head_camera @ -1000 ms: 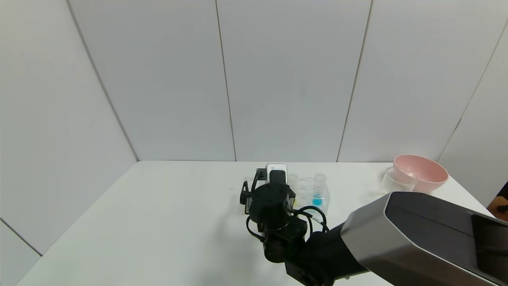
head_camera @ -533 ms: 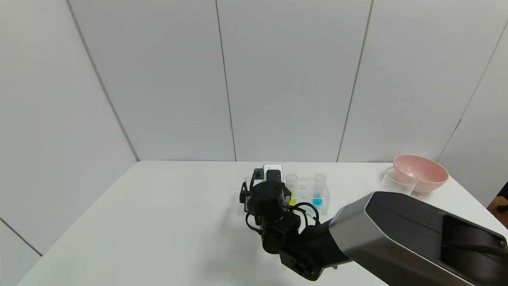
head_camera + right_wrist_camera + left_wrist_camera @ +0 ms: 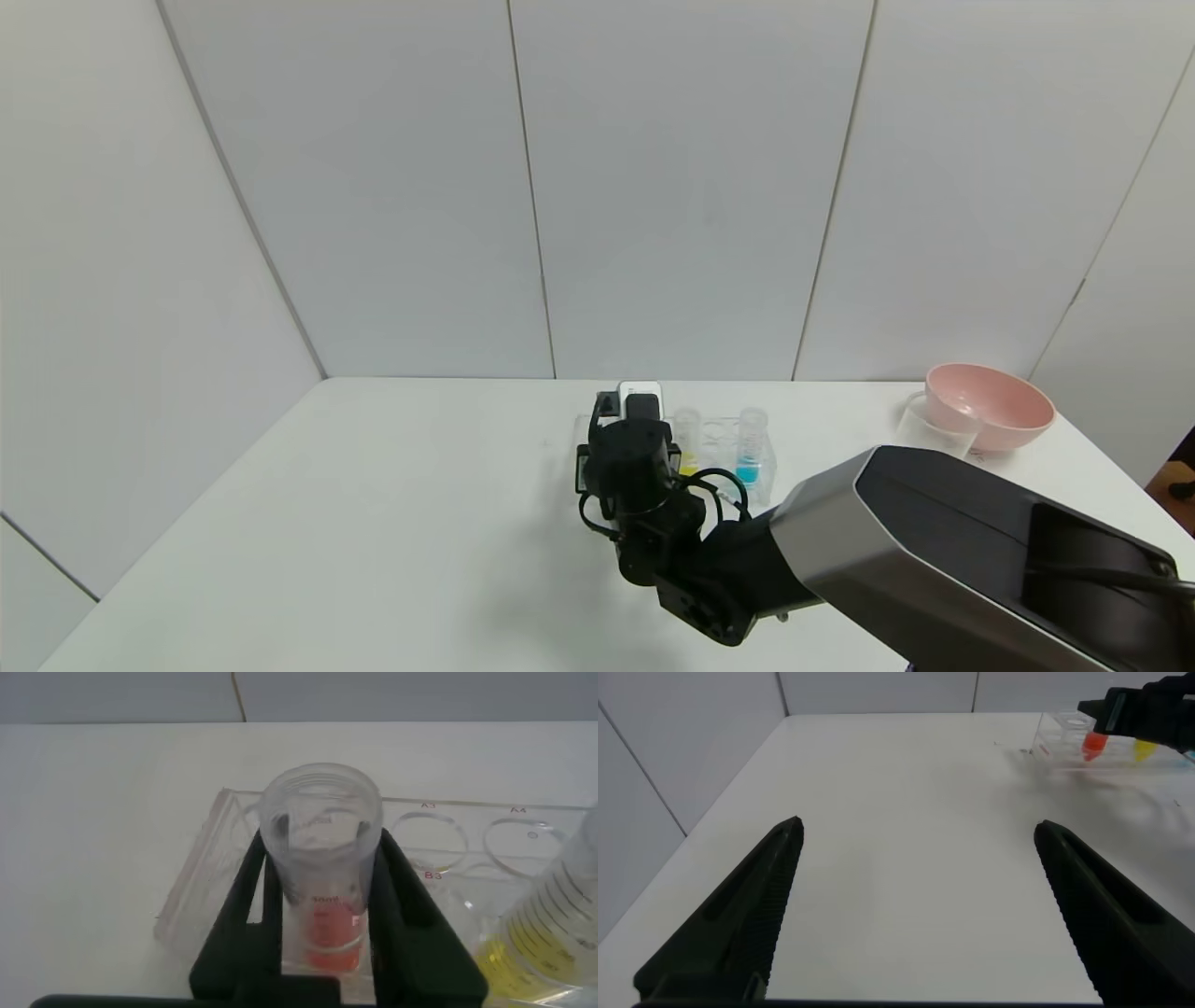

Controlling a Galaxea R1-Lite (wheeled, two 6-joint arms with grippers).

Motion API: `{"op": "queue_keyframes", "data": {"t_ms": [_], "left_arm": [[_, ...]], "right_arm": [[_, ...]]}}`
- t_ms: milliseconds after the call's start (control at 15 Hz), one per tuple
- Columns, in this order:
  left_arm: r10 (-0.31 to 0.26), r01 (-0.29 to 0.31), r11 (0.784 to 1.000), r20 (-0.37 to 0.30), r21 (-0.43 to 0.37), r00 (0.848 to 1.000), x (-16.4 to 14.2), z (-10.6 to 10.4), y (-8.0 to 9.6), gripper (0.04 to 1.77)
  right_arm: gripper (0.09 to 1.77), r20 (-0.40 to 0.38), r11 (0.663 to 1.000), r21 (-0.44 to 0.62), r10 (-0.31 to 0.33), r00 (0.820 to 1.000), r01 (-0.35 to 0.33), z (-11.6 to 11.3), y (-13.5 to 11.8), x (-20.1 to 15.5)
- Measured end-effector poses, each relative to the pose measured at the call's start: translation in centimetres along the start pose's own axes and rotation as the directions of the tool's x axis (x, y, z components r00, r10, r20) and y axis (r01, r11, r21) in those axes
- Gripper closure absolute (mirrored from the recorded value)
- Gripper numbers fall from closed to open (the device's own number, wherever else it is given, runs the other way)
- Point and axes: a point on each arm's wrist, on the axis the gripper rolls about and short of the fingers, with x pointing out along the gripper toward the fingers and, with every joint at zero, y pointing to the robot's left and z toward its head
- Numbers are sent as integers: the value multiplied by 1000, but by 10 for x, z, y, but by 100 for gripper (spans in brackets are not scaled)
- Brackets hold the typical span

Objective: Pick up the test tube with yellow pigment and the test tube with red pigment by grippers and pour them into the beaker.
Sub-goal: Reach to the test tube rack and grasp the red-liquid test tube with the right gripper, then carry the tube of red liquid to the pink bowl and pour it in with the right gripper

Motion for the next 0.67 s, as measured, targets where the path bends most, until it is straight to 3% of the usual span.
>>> {"op": "queue_keyframes", "data": {"t_ms": [333, 667], "left_arm": [[0, 0, 1000, 0, 0, 1000, 0, 0, 0, 5], [0, 0, 1000, 0, 0, 1000, 0, 0, 0, 5]], "right_arm": [[129, 10, 1000, 0, -6, 1000, 6, 5, -3, 2], [129, 65, 1000, -13, 2, 998, -1, 33, -3, 0]]}}
